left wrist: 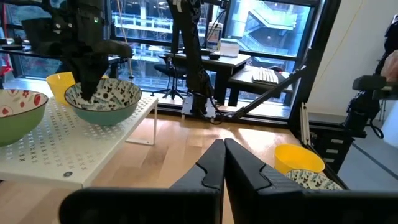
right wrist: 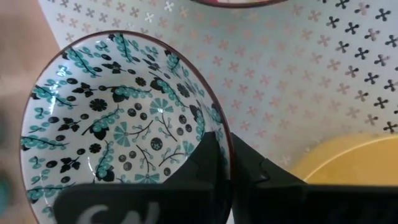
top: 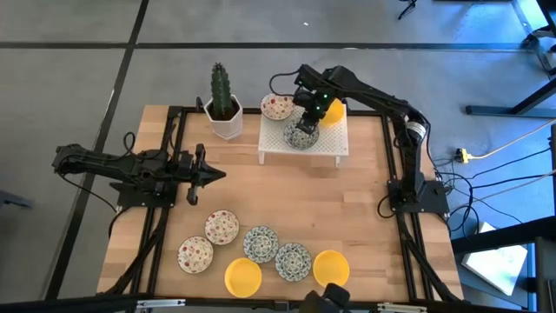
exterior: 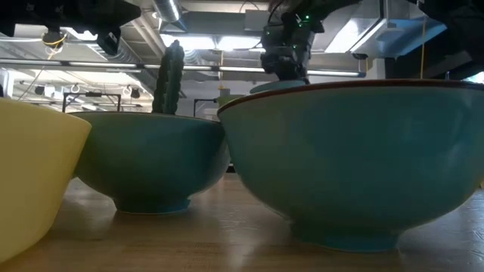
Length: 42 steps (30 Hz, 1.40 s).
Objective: Pick & Place Mini bowls
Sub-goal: Put the top right green patterned bowl on the shelf, then adjust the yellow bowl on the shelf
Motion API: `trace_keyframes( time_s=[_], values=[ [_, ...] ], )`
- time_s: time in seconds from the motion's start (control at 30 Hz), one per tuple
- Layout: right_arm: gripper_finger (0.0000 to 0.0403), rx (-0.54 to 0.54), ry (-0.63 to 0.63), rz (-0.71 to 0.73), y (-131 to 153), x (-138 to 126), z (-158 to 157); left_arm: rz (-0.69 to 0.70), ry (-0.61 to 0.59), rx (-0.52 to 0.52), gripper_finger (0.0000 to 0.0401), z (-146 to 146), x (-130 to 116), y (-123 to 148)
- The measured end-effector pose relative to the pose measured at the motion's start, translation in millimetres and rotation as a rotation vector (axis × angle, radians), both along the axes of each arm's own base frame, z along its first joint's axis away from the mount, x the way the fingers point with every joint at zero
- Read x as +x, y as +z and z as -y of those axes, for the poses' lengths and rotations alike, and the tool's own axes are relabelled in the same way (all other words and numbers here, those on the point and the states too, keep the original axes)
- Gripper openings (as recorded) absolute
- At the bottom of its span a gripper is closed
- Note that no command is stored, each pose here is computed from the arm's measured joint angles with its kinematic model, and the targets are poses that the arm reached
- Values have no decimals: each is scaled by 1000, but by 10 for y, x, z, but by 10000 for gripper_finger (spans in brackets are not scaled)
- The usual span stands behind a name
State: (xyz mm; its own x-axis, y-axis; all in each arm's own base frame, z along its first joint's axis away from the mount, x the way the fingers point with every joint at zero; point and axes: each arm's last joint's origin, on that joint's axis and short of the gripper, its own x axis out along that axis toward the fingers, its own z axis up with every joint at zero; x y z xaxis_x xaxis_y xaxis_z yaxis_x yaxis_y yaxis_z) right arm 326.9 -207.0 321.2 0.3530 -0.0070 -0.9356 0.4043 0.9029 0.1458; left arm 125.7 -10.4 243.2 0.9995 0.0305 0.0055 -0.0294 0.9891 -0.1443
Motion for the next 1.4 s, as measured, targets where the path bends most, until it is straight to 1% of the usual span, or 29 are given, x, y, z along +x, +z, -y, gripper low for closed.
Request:
trace_keyframes(
  time_s=[0.1,0.37,0.6,0.77,0.9,1.0,1.1,1.17,1.27,1.33,1.4],
  values=[
    [26,4,2,5,-39,10,4,11,1,-1,4,0,0,10],
    [80,-14,4,-18,-79,15,13,13,1,-2,4,0,0,13],
    [113,-11,-1,-17,-74,17,12,15,1,-2,4,0,0,14],
    [129,-36,-3,22,51,29,20,15,1,-2,4,0,0,14],
    [136,-80,-25,46,199,26,28,15,1,-2,4,-1,-1,15],
    [138,-104,-36,89,357,21,25,15,1,-2,4,0,0,14],
    [138,-133,-30,131,596,-19,-19,15,1,-2,4,0,0,14],
    [137,-203,-18,142,799,-55,-95,14,1,-2,4,-1,0,14],
    [121,-400,1,98,1112,-163,-309,7,1,0,4,-1,0,7],
    [94,-514,30,70,1276,-295,-495,7,2,8,4,-1,0,7],
    [51,-545,61,32,1374,-470,-633,6,2,12,4,-1,0,6]
  ],
)
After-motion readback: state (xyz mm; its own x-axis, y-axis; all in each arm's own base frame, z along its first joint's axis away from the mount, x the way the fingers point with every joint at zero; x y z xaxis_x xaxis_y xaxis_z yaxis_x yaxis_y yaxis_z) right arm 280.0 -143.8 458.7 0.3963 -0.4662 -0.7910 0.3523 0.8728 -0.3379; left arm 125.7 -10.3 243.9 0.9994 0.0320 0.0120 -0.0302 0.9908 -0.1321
